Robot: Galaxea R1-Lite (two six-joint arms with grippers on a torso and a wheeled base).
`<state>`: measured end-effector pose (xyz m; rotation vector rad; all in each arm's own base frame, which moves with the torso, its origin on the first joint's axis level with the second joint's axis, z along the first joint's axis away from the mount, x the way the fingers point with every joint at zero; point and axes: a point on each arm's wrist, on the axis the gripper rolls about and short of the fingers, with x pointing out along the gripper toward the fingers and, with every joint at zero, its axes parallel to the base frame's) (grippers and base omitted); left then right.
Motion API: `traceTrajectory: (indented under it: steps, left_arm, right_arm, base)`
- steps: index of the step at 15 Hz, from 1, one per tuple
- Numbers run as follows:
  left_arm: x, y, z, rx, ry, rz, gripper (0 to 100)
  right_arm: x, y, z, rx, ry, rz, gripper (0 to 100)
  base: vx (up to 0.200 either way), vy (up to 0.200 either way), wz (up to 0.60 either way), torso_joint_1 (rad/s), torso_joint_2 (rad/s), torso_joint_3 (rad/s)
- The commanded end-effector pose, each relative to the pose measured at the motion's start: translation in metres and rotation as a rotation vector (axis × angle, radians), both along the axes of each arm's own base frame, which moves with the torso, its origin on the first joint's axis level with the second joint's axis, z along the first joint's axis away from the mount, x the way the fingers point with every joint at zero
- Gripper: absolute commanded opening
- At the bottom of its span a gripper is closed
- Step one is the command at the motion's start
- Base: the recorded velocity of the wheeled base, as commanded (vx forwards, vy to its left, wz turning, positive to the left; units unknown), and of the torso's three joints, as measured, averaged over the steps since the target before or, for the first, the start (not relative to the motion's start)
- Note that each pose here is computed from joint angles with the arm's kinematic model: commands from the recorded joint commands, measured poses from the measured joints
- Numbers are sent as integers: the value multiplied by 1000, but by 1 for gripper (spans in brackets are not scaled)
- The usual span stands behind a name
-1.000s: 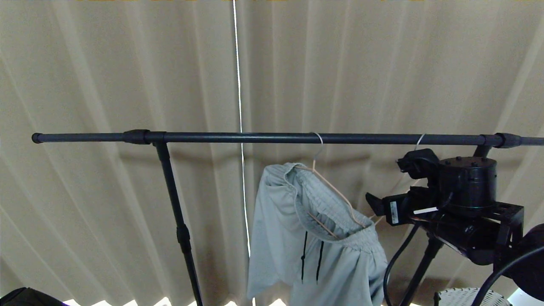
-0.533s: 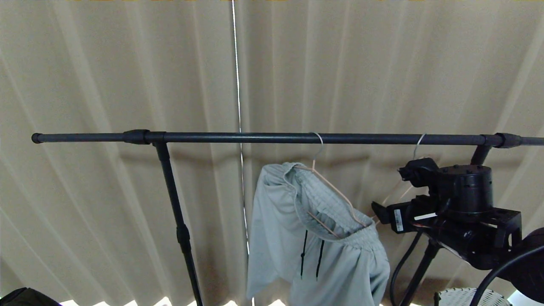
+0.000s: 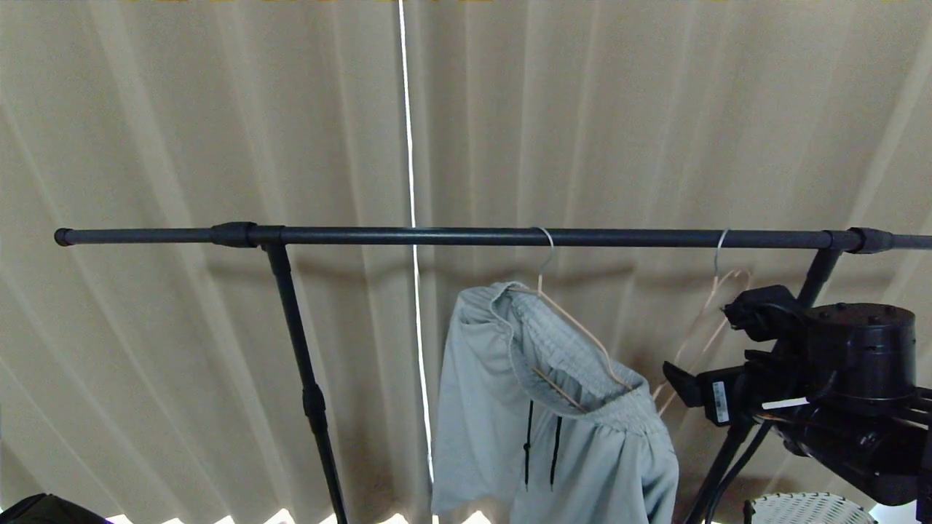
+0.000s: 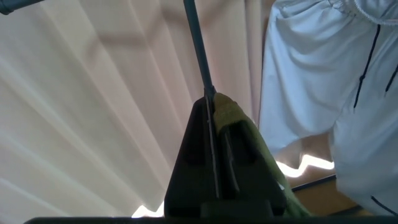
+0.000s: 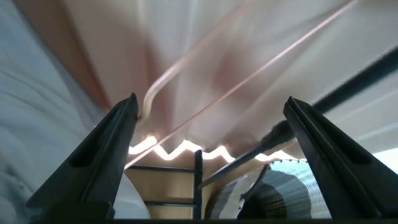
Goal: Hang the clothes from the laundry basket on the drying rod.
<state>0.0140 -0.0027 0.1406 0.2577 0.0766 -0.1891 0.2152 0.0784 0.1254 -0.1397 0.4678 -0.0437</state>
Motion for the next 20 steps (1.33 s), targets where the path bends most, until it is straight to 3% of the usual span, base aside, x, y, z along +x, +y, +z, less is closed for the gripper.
traceTrajectory:
  steps: [1, 5, 9, 11, 14, 20]
  left_arm:
    - [-1, 0, 0, -1, -7, 0, 0]
    - [-1, 0, 0, 0, -6, 0, 0]
    - [-1, 0, 0, 0, -8, 0, 0]
    - [-1, 0, 0, 0, -8, 0, 0]
    - [-1, 0, 0, 0, -8, 0, 0]
    - [-1, 0, -1, 0, -6, 0, 0]
  right_arm:
    - [-10, -7, 6, 10, -22, -14, 100]
    - [-25, -16, 16, 11, -6, -19, 100]
    - [-24, -15, 14, 20, 7, -2, 100]
    - [-16, -11, 10, 56, 41, 71, 100]
    - [2, -18, -2, 77, 90, 57, 100]
    - [11, -31, -5, 106, 112, 36, 100]
  base:
    - [0, 0, 0, 0, 0, 0]
    - [0, 0, 0, 0, 0, 0]
    - [0, 0, 0, 0, 0, 0]
    - [0, 0, 0, 0, 0, 0]
    - [0, 0, 0, 0, 0, 0]
    - [0, 0, 0, 0, 0, 0]
